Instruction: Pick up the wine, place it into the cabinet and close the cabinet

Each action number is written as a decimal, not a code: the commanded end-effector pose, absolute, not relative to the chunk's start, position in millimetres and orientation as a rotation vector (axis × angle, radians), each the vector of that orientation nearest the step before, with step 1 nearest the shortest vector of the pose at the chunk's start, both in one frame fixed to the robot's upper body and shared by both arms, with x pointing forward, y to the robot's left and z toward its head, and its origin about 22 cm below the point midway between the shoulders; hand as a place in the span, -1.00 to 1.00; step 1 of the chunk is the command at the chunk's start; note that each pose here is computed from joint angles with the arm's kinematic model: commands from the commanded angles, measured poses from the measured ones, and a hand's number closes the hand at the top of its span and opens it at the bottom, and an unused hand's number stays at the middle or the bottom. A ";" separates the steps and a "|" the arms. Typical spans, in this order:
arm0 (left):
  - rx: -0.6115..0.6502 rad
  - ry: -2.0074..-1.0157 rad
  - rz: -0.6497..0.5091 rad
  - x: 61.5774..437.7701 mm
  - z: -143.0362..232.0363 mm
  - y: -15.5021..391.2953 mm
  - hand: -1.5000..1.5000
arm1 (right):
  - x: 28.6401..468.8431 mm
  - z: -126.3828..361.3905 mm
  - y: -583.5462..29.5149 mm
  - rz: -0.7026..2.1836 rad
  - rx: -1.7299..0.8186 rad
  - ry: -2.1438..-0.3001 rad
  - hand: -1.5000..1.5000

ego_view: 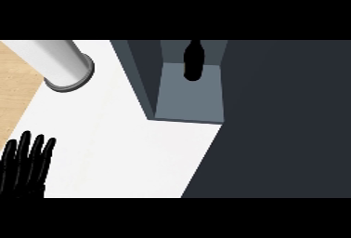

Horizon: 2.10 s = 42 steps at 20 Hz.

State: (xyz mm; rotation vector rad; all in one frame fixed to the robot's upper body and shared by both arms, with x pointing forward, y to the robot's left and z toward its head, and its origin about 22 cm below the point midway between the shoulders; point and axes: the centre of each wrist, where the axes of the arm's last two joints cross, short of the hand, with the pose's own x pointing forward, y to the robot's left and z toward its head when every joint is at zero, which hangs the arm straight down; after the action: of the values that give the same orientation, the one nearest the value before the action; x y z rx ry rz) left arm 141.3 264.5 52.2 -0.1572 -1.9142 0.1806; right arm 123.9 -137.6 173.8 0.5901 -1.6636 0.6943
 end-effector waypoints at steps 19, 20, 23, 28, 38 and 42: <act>-0.238 -1.959 0.168 150.1 92.0 349.6 -1.00 | 242.5 251.0 26.6 0.717 0.579 -1.682 1.00; -0.235 -1.955 0.166 145.0 92.0 348.2 -1.00 | 251.8 255.9 30.9 0.711 0.581 -1.674 1.00; -0.232 -1.954 0.170 150.9 93.4 356.3 -1.00 | 277.3 266.6 42.5 0.725 0.593 -1.639 1.00; -0.249 -1.963 0.135 152.2 90.2 361.1 -1.00 | 295.0 261.9 41.4 0.942 0.827 -1.291 1.00; -0.178 -1.980 0.163 153.0 112.4 394.5 -1.00 | 375.7 231.6 31.2 0.737 0.706 -1.431 1.00; -0.174 -1.984 0.172 153.2 108.9 385.3 -1.00 | 404.1 233.8 -3.9 0.621 0.646 -1.500 1.00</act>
State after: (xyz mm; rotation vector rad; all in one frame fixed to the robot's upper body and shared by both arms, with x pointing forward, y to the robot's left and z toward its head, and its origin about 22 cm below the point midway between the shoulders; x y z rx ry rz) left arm 152.2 382.7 110.0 -0.1890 -1.9816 0.1638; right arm 363.1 39.5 240.7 0.7641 -1.4227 0.8046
